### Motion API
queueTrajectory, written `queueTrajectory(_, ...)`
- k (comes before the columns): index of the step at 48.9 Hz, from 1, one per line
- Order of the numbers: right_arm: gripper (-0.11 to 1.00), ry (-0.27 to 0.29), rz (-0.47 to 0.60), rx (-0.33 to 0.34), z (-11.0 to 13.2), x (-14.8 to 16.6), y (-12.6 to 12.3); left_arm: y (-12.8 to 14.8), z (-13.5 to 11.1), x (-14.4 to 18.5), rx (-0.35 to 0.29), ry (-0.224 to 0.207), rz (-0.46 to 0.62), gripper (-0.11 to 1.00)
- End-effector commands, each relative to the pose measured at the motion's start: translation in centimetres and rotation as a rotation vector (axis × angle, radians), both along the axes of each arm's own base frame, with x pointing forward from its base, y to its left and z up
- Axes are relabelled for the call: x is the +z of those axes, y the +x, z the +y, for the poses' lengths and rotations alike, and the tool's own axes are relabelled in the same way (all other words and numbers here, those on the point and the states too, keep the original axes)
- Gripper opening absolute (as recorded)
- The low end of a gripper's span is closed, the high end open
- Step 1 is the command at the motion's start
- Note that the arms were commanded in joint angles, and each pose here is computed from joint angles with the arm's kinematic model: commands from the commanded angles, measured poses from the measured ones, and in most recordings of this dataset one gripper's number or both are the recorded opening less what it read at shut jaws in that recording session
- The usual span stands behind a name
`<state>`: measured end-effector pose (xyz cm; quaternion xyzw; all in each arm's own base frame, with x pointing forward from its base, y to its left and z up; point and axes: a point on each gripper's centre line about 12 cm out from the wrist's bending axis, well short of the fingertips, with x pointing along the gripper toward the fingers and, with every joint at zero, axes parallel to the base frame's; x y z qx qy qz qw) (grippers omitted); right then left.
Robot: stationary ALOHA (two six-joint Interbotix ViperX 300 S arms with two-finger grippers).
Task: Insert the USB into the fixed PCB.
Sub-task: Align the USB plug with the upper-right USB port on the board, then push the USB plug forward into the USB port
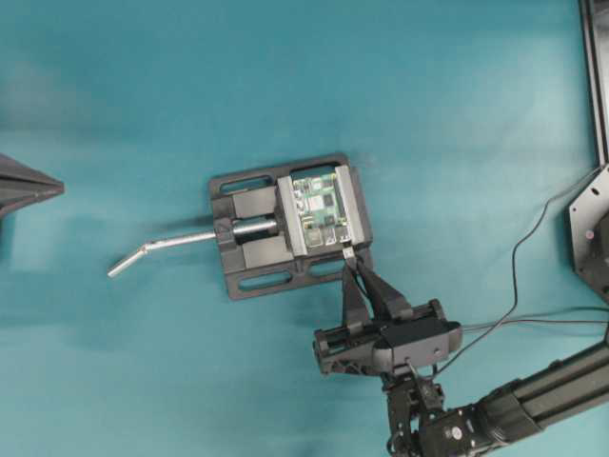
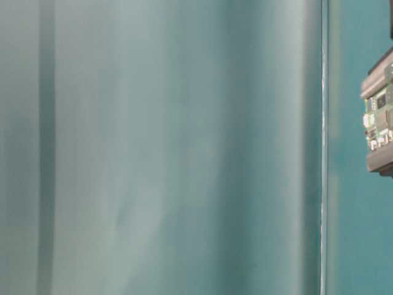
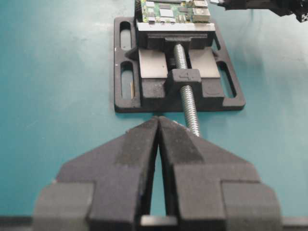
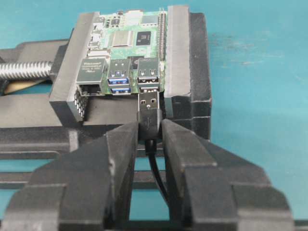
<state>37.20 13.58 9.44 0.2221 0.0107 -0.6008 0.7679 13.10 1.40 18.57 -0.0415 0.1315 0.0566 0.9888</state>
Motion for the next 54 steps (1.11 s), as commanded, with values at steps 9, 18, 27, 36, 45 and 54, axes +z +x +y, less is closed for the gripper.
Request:
queueTrajectory(9,0.19,0.012,-0.033,-0.004,0.3,1.1,0.3,0.3,0.0,1.1,-0.004,0.004,-0.024,0.04)
queueTrajectory(18,0.19,0.01,-0.034,-0.005,0.2,1.2,0.4,0.3,0.0,1.1,-0.004,0.004,-0.023,0.04)
queueTrajectory(27,0.19,0.015,-0.035,-0.013,0.0,1.2,0.6,0.3,0.0,1.1,-0.004,0.004,-0.023,0.04)
queueTrajectory(36,0.19,0.015,-0.036,-0.022,-0.4,1.2,0.7,0.3,0.0,1.1,-0.002,0.005,-0.026,0.04)
queueTrajectory(45,0.19,0.014,-0.035,-0.025,-0.6,1.2,0.8,0.3,0.0,1.1,-0.004,0.004,-0.023,0.04)
queueTrajectory(54,0.19,0.025,-0.034,-0.025,-0.8,1.1,1.0,0.3,0.0,1.1,-0.004,0.005,-0.026,0.04)
